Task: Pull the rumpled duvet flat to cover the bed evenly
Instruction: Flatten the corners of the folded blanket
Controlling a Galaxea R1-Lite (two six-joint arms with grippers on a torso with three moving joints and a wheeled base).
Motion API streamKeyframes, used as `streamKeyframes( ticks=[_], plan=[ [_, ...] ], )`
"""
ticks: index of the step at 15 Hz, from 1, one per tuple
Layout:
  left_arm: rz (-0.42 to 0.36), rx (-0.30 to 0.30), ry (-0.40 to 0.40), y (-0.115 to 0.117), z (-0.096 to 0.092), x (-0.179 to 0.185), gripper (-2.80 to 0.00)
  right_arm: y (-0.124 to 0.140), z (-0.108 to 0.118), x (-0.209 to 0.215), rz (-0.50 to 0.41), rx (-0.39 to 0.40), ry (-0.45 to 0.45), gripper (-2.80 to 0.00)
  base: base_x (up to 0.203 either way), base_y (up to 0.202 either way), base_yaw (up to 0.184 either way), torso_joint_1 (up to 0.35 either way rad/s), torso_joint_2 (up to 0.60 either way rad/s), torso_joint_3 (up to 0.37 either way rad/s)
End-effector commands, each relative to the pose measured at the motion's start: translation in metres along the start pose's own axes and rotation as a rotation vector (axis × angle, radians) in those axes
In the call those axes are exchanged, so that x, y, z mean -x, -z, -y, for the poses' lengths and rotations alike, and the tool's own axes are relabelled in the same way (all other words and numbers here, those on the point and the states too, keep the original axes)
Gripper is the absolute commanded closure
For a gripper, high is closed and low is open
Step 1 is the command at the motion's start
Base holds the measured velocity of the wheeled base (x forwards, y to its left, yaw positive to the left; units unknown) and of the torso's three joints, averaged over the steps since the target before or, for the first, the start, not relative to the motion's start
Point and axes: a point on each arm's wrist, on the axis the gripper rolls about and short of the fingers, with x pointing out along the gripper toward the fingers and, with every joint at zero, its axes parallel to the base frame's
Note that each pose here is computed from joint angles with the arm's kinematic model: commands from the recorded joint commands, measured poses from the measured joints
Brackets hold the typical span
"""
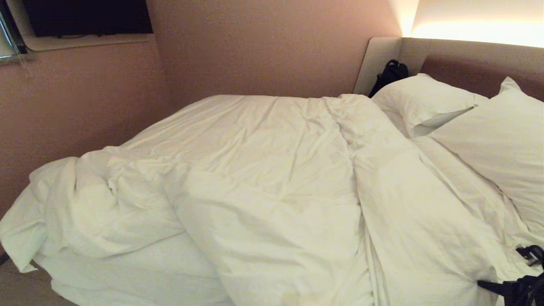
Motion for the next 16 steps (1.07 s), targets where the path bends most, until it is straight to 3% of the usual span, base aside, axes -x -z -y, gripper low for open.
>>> streamKeyframes(
  ticks=[1, 5, 10, 16],
  plan=[
    [0.0, 0.0, -0.001, 0.0, 0.0, 0.0, 0.0, -0.009, 0.003, 0.014, 0.05, -0.011, 0.042, 0.0, 0.0, 0.0, 0.0, 0.0, 0.0, 0.0],
    [0.0, 0.0, -0.001, 0.0, 0.0, 0.0, 0.0, -0.024, 0.014, 0.039, 0.173, -0.076, 0.043, 0.0, 0.0, 0.0, 0.0, 0.0, 0.0, 0.0],
    [0.0, 0.0, -0.001, 0.0, 0.0, 0.0, 0.0, -0.04, 0.027, 0.054, 0.241, -0.174, 0.052, 0.0, 0.0, 0.0, 0.0, 0.0, 0.0, 0.0],
    [0.0, 0.0, -0.001, 0.0, 0.0, 0.0, 0.0, -0.031, 0.033, 0.047, 0.205, -0.159, 0.077, 0.0, 0.0, 0.0, 0.0, 0.0, 0.0, 0.0]
  ],
)
